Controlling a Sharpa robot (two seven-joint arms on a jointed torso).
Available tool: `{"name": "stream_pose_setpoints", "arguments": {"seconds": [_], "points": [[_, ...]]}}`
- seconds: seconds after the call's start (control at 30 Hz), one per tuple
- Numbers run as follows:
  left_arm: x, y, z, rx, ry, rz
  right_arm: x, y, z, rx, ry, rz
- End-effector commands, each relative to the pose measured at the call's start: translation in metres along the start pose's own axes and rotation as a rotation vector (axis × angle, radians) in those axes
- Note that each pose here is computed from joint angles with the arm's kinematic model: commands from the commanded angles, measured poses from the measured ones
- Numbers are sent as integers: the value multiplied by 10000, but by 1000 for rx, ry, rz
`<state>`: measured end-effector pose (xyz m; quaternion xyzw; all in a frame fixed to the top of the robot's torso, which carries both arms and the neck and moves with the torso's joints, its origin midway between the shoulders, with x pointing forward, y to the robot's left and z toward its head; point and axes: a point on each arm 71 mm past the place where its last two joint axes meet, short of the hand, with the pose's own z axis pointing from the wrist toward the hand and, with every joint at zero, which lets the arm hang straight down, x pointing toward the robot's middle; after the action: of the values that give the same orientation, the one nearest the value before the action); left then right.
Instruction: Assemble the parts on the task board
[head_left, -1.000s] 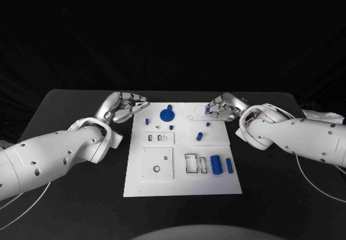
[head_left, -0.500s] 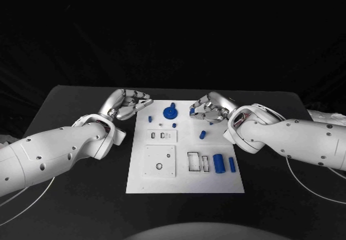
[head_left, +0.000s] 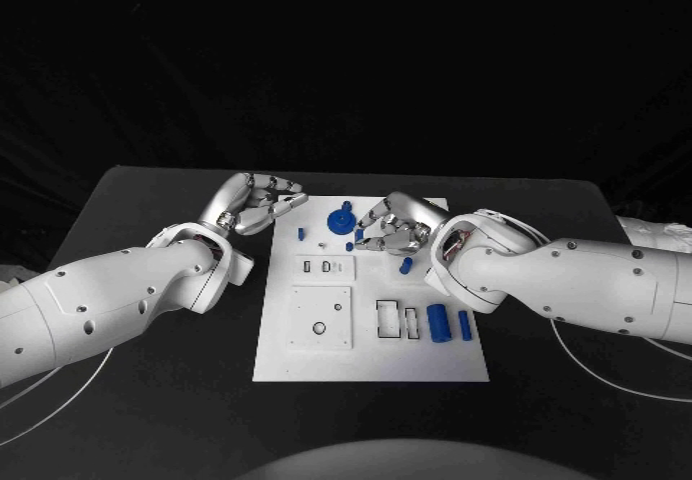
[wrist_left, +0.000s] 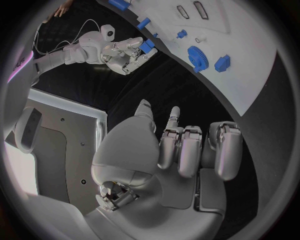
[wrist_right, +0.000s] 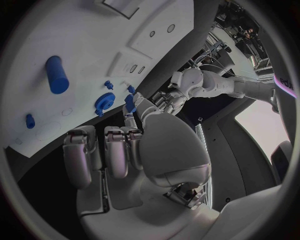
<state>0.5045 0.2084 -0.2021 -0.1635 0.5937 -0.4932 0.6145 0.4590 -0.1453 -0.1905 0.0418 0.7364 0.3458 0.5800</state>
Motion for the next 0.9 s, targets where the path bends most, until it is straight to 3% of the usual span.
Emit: {"name": "stream_pose_setpoints", "arguments": {"seconds": [0.03, 0.37, 0.9], "points": [[18, -25, 10, 20, 4, -1, 60, 33, 17, 57, 34, -48], [28, -32, 13, 21, 5, -2, 178, 182, 81, 43, 41, -60], [22, -38, 1, 24, 6, 0, 346, 182, 117, 48, 78, -75]]}}
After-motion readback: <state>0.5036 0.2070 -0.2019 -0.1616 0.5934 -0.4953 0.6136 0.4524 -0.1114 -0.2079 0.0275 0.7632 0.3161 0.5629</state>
